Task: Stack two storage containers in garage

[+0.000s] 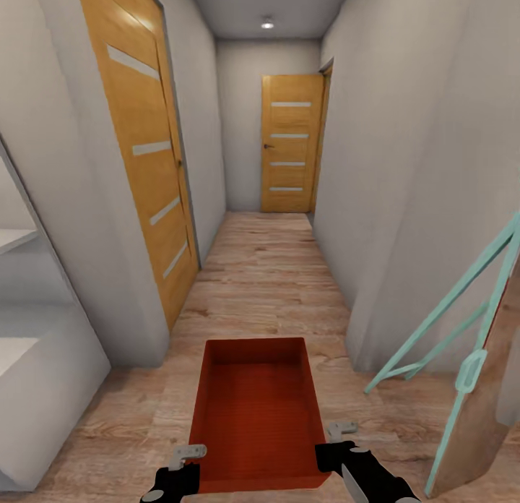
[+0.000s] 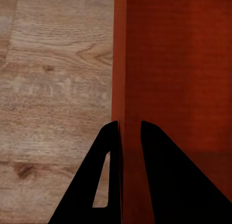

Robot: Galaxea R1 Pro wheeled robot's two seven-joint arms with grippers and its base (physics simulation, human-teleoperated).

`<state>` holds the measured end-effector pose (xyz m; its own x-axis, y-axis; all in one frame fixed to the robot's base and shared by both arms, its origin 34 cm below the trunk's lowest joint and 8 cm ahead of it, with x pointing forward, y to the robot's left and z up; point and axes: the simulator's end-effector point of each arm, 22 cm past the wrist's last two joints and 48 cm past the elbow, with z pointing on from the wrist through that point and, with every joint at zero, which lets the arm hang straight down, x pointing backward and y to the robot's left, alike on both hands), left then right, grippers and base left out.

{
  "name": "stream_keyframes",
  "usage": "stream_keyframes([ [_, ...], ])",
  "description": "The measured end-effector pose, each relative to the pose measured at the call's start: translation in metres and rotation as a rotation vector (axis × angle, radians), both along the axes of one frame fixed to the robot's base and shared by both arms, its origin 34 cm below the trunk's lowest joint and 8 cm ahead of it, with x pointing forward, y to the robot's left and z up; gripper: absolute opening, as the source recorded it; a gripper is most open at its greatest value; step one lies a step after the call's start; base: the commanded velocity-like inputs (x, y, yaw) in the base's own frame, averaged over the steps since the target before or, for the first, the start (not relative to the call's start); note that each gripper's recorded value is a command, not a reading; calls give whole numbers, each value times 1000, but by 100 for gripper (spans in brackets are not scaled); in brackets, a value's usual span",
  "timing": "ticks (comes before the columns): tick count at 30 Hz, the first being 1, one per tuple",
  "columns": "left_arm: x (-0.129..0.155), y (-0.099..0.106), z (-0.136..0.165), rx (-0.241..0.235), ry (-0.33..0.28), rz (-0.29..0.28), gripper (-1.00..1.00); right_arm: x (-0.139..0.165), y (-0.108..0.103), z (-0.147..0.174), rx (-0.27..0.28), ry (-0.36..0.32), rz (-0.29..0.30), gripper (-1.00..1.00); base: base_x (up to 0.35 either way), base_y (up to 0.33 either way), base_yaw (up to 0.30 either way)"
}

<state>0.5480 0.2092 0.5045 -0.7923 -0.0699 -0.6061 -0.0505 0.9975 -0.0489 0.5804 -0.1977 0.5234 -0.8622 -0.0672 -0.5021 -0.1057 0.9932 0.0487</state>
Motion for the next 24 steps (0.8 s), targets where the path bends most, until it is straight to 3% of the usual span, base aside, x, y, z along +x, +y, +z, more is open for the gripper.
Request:
stream_keyframes([
  [13, 0, 1, 0, 0, -1, 0, -100, 0, 1, 0, 0, -1, 1, -100, 296, 200, -30],
  [24, 0, 1, 0, 0, -1, 0, -100, 0, 1, 0, 0, -1, 1, -100, 301, 176, -126],
])
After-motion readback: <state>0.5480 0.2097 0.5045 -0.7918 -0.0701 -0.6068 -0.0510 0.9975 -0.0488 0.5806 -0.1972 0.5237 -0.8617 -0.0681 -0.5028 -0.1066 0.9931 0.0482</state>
